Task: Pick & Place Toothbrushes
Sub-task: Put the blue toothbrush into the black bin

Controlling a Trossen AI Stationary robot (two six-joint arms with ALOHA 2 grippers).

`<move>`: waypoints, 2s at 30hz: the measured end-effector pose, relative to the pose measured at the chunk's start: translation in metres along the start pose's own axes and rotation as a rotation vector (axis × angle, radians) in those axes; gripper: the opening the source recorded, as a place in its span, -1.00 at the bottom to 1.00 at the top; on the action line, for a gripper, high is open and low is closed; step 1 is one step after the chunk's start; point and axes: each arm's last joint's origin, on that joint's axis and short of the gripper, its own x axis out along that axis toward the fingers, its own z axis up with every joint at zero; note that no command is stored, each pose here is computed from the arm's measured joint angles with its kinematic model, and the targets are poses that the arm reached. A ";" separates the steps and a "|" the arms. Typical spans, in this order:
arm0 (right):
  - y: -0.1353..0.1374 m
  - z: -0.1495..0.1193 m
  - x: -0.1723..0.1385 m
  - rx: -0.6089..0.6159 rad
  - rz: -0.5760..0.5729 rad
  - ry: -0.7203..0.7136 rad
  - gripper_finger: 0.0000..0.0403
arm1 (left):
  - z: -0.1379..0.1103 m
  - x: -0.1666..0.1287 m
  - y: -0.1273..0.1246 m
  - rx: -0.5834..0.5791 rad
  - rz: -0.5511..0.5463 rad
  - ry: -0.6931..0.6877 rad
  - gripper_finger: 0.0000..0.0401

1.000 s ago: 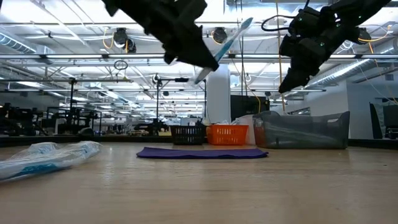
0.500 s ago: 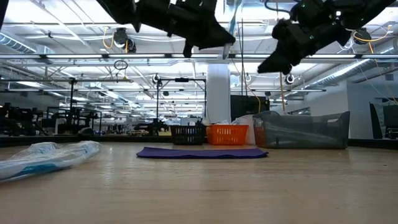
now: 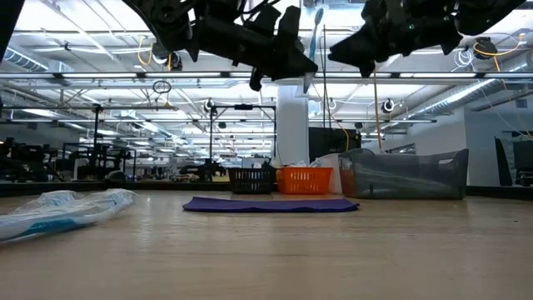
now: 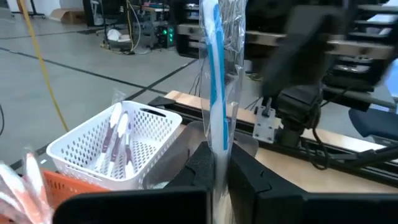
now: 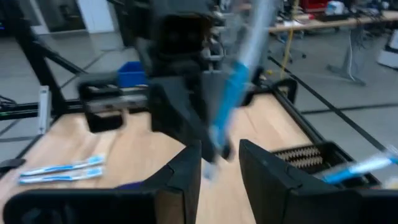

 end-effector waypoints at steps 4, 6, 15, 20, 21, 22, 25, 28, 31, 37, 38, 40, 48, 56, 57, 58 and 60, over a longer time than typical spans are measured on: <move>0.006 0.004 0.003 -0.011 0.032 -0.042 -0.45 | 0.002 0.001 0.001 -0.004 0.000 -0.027 -0.95; 0.007 0.006 0.004 -0.007 0.037 -0.061 -0.40 | 0.003 0.000 0.001 -0.005 -0.002 -0.034 -0.90; 0.002 0.007 0.016 0.021 0.042 -0.124 -0.14 | 0.003 0.000 -0.001 -0.007 -0.009 -0.034 -0.93; -0.003 0.005 0.027 0.027 0.044 -0.163 -0.07 | 0.003 0.000 -0.001 -0.010 -0.008 -0.033 -0.88; -0.004 0.004 0.029 0.029 0.048 -0.173 -0.07 | 0.003 0.000 -0.001 -0.010 -0.008 -0.033 -0.90; -0.004 0.004 0.032 0.031 0.050 -0.182 -0.08 | 0.003 0.000 -0.001 -0.010 -0.008 -0.033 -0.93; -0.006 0.000 0.037 0.035 0.050 -0.178 -0.19 | 0.003 0.000 -0.001 -0.007 -0.008 -0.032 -0.96; -0.007 -0.002 0.039 0.039 0.049 -0.168 -0.44 | 0.002 0.000 -0.001 -0.006 -0.006 -0.026 -0.87; -0.007 -0.002 0.039 0.031 0.049 -0.169 -0.83 | 0.002 0.000 -0.001 -0.006 -0.004 -0.026 -0.78; -0.006 -0.001 0.039 0.029 0.049 -0.173 -0.95 | 0.002 0.000 0.000 -0.003 0.014 -0.028 -0.75; -0.006 -0.001 0.039 0.028 0.049 -0.174 -0.95 | 0.002 0.000 0.000 -0.003 0.014 -0.028 -0.75; -0.006 -0.002 0.039 0.029 0.050 -0.171 -0.95 | 0.002 0.000 0.001 -0.001 0.017 -0.022 -0.75; -0.007 -0.002 0.039 0.033 0.045 -0.164 -0.95 | 0.005 -0.004 0.001 0.065 0.028 0.008 -0.75; -0.018 -0.003 0.036 0.050 -0.035 -0.169 -0.95 | 0.010 -0.025 0.000 0.084 0.066 0.183 -0.74; -0.019 -0.004 0.037 0.053 -0.044 -0.166 -0.95 | 0.010 -0.029 -0.001 0.090 0.068 0.223 -0.74; -0.021 -0.006 0.039 0.057 -0.049 -0.164 -0.95 | 0.007 -0.034 -0.002 0.098 0.067 0.271 -0.74; -0.027 -0.011 0.043 0.078 -0.063 -0.154 -0.95 | 0.008 -0.036 -0.008 0.101 0.052 0.280 -0.74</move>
